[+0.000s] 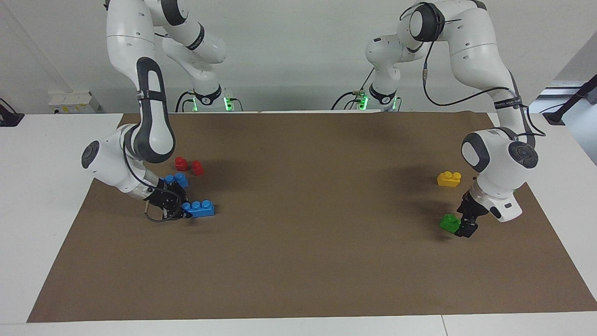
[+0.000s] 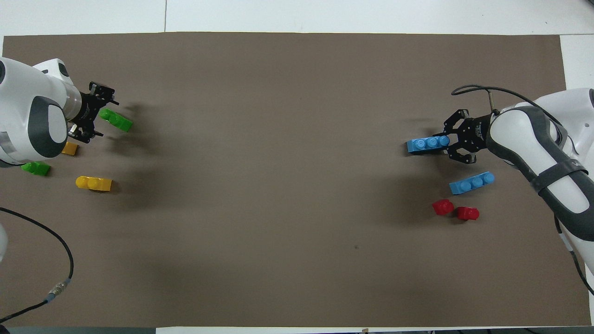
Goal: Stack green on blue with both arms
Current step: 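Grasp the green brick with the left gripper while the right gripper grasps blue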
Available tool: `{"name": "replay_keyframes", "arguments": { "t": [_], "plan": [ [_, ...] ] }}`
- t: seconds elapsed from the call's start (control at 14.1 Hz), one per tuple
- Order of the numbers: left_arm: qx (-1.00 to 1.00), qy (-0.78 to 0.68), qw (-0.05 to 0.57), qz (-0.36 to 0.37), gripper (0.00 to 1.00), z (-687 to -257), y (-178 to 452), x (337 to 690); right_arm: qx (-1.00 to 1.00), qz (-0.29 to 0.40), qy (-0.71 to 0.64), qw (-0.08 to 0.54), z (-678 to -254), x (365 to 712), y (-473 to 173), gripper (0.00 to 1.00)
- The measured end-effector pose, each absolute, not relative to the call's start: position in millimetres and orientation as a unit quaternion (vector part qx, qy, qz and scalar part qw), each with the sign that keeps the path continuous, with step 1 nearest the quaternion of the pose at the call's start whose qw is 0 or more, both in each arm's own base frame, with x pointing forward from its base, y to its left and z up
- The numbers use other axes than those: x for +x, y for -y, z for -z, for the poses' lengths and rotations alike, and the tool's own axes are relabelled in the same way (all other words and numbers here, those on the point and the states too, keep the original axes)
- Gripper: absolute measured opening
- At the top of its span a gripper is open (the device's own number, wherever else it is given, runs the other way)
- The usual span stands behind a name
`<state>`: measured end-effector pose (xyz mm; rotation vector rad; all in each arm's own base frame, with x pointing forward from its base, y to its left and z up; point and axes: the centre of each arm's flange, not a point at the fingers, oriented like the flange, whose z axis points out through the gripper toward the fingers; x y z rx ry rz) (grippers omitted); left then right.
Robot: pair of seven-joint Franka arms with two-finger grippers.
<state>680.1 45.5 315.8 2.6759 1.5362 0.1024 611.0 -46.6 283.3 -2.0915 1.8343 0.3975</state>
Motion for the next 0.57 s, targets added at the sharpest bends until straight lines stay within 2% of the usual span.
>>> {"name": "replay_keyframes", "arguments": {
  "t": [0.14,0.21,0.28,0.49,0.57],
  "plan": [
    [0.866,-0.497,0.027,-0.033,0.81,-315.7,-45.5,680.1,-0.747,-0.135,-0.629,0.168,-284.0,611.5,48.7,0.34],
    [0.866,-0.498,0.027,-0.033,0.81,-315.8,-45.5,680.1,-0.752,-0.132,-0.623,0.171,-286.6,613.1,50.3,0.34],
    [0.866,-0.498,0.028,-0.034,0.73,-315.9,-45.5,680.2,-0.756,-0.131,-0.617,0.174,-293.0,617.0,49.5,0.34],
    [0.864,-0.501,0.034,-0.035,0.35,-316.9,-45.3,681.0,-0.776,-0.148,-0.585,0.185,-336.8,637.3,18.0,0.34],
    [0.861,-0.505,0.04,-0.032,0.34,-317.3,-45.0,681.3,-0.775,-0.157,-0.583,0.185,-357.5,643.4,-5.5,0.34]
  ]
}}
